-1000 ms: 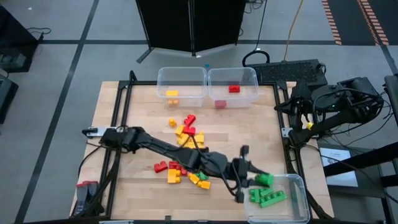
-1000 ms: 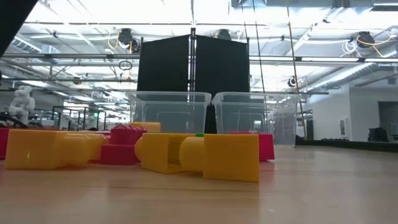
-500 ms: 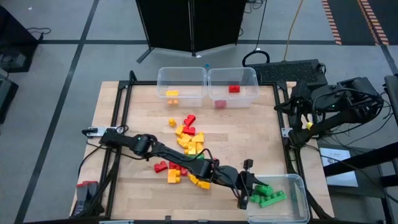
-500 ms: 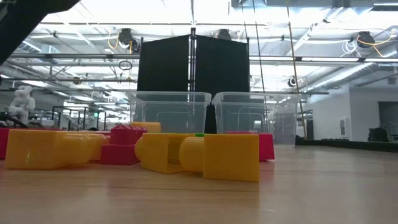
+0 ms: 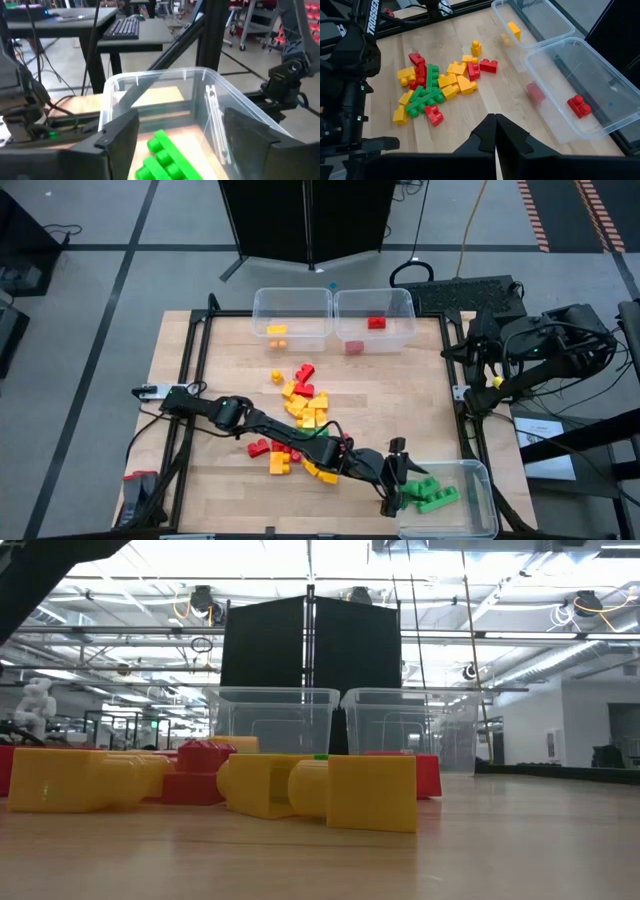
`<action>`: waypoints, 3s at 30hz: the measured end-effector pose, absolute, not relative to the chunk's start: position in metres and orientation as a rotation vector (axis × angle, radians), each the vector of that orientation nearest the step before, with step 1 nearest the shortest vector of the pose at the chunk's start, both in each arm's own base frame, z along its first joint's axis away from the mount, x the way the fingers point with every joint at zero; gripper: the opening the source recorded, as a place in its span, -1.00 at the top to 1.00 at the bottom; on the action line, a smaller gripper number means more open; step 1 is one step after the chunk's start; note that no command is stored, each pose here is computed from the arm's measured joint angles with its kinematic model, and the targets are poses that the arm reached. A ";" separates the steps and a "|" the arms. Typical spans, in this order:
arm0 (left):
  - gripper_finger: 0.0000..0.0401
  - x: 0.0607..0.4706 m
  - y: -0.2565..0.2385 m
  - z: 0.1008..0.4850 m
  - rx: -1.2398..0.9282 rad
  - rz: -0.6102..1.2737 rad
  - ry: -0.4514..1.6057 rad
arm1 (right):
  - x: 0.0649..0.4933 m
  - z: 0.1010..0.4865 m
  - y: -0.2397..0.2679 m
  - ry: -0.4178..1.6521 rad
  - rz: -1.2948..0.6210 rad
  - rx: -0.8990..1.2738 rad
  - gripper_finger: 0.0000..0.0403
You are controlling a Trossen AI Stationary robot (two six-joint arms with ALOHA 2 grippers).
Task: Sort blocks
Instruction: Put the red game piece into the top right transparent bin
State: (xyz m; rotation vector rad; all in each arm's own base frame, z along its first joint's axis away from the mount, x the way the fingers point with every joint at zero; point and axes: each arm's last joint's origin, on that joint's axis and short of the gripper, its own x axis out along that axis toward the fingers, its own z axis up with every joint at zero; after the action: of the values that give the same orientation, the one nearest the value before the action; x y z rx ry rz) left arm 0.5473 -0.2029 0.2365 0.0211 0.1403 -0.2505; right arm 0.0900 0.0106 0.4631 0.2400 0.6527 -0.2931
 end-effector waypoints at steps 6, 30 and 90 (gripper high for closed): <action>-0.33 0.535 -0.196 0.293 0.088 -0.206 0.059 | 0.090 0.463 0.011 0.653 -0.292 0.240 0.99; -0.34 0.483 -0.112 0.240 -0.032 0.248 1.140 | 0.090 0.463 0.011 0.657 -0.284 0.222 0.99; 0.81 0.468 0.134 0.383 -0.044 0.909 0.356 | 0.087 0.461 0.010 0.689 -0.293 0.207 0.99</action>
State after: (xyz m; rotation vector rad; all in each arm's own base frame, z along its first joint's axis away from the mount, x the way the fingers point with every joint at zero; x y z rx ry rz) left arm 0.4678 0.1340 0.3832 -0.0440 0.3557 0.9095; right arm 0.0867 0.0098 0.4606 0.2072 0.6886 -0.2928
